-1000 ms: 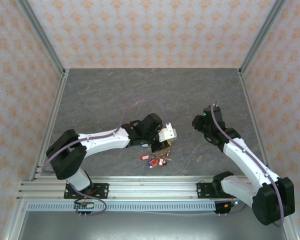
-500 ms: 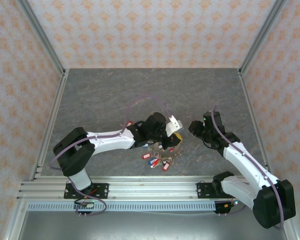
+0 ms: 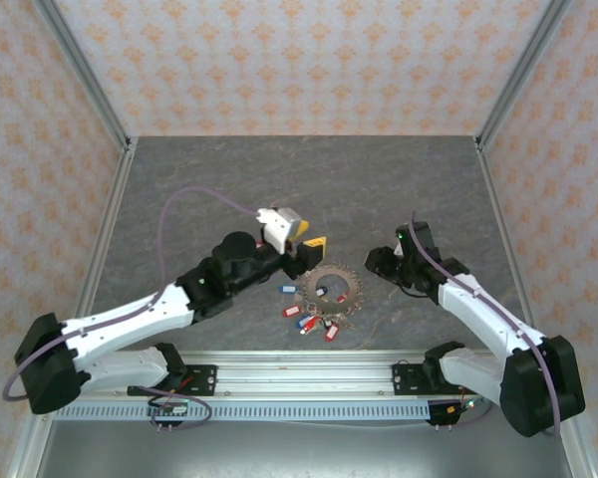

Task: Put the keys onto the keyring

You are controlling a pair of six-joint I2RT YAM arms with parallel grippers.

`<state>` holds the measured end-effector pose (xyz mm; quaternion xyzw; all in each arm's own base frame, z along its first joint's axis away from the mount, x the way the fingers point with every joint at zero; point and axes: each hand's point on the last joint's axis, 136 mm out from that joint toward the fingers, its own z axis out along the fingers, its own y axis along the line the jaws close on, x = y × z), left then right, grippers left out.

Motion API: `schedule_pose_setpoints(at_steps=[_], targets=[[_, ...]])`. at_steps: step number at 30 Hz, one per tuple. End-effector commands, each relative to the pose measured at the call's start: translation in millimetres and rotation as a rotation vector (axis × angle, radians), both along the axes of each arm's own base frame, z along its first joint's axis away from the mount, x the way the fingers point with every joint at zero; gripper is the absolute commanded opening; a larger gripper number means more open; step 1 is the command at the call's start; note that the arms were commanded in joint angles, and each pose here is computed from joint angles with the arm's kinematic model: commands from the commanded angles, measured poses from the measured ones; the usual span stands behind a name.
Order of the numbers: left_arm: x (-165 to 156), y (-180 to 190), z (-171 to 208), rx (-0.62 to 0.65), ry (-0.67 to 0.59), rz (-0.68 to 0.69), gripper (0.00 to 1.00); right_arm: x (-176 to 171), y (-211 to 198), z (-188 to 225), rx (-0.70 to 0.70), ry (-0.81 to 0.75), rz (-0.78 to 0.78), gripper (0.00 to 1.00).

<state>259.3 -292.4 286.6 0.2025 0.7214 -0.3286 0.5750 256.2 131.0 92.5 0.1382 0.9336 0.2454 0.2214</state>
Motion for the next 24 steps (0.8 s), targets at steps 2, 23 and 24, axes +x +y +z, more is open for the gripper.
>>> schedule_pose_setpoints(at_steps=[2,23,24], targets=[[8,53,-28,-0.076,0.146,0.254,0.72,-5,11,4,-0.015,-0.005,0.078,0.47],[-28,78,-174,-0.124,0.661,0.37,0.71,-3,20,-42,0.018,0.061,0.044,0.4],[-28,75,-176,-0.115,0.676,0.366,0.67,-3,22,-40,0.027,0.057,0.053,0.4]])
